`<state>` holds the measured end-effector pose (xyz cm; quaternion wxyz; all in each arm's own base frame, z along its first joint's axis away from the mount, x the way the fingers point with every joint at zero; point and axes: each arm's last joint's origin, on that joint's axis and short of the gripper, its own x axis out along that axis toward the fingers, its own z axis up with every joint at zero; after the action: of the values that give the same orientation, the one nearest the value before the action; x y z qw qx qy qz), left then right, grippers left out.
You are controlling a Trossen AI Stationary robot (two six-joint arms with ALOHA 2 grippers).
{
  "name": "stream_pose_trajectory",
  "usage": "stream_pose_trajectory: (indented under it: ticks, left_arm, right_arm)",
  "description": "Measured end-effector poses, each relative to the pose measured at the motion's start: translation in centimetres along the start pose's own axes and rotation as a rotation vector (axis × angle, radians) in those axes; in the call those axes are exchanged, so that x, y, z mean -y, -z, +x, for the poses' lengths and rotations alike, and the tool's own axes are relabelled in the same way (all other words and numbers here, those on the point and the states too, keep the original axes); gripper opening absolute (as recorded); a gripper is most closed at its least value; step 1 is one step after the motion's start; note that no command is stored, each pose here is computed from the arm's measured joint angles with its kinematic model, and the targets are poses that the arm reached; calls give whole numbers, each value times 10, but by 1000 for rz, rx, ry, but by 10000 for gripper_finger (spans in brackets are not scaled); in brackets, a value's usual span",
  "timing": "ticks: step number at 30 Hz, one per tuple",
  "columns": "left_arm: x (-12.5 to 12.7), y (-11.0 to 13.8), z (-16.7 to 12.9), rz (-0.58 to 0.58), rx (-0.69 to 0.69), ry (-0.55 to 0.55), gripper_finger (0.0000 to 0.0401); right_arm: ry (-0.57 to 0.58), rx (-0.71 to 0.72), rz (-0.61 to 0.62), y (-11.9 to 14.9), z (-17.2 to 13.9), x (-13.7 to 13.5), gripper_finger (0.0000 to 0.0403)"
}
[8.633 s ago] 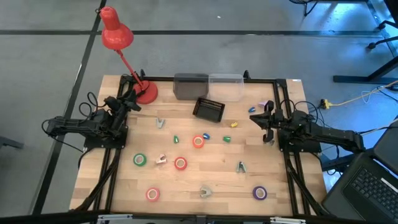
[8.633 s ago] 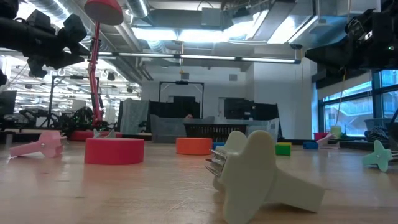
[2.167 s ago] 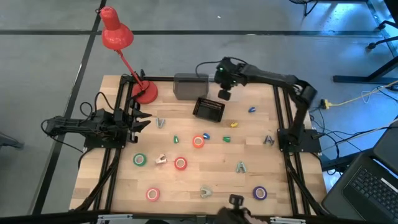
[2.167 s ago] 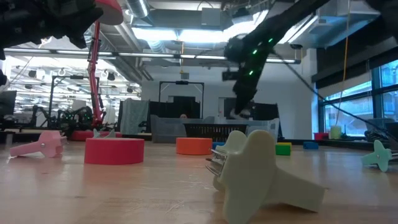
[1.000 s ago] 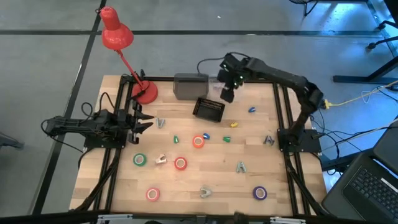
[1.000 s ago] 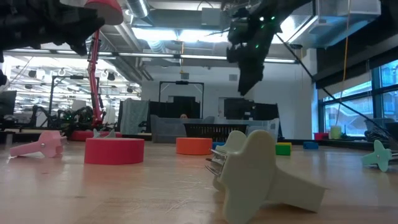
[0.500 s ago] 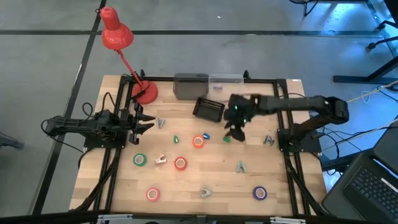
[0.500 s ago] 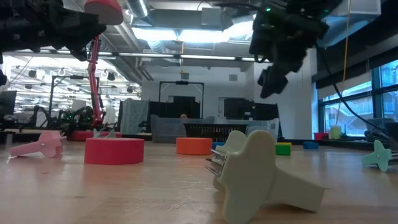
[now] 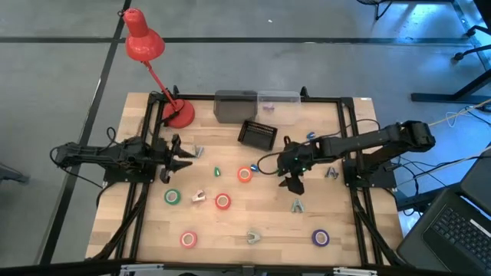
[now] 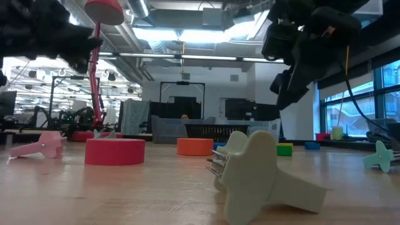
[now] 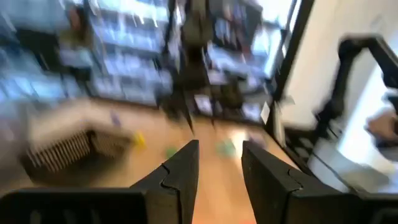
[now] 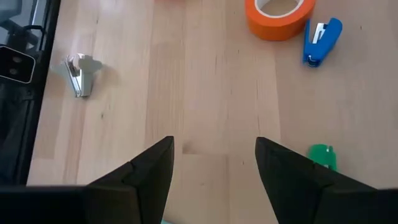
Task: Pick and place Stapler, Stapler remover, tape
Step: Put the green tape into the black transparent bin
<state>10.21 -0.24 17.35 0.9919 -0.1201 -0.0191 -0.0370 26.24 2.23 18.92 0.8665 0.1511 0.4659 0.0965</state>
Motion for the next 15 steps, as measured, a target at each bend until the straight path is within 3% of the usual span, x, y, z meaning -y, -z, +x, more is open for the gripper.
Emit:
stream_pose_trajectory:
  ticks: [4,9,15]
  left_arm:
    - [2,7,1,-180,-206,7,114]
    - [11,12,4,-303,-482,-19,113]
    - [29,13,14,-325,-796,-39,113]
  right_arm:
    - [-2,7,-4,-1,0,-1,226]
    - [0,15,13,-2,0,1,226]
    - [3,16,31,-2,0,1,226]
